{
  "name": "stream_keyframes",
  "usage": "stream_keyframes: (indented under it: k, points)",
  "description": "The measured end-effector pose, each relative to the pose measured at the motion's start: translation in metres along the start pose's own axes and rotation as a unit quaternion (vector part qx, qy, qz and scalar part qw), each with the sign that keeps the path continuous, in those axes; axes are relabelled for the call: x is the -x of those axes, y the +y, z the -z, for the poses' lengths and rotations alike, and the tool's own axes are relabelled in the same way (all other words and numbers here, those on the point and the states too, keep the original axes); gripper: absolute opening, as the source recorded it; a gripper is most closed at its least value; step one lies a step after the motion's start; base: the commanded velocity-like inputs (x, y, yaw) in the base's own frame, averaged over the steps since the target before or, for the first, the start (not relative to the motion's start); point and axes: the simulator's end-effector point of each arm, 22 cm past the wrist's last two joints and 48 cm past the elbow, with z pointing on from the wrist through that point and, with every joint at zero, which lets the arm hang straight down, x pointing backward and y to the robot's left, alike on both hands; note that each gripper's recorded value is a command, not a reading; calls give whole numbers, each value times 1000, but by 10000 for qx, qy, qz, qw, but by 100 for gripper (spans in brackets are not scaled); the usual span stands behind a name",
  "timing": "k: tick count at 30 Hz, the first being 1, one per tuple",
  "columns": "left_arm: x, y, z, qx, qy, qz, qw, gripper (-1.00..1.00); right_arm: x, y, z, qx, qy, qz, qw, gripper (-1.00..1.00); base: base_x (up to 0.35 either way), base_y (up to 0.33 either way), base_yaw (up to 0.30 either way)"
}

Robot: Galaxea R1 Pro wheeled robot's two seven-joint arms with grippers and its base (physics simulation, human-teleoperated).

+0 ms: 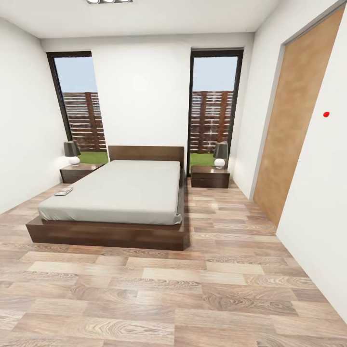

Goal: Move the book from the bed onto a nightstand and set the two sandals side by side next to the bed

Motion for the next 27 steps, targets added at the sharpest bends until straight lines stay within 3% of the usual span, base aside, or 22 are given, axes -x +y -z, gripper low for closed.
stream_keyframes:
  k: [27]
  points:
    - [0,0,0,0,-7,1,10000,100,0,0,0,0,3,0,10000,100,56,-103,0]
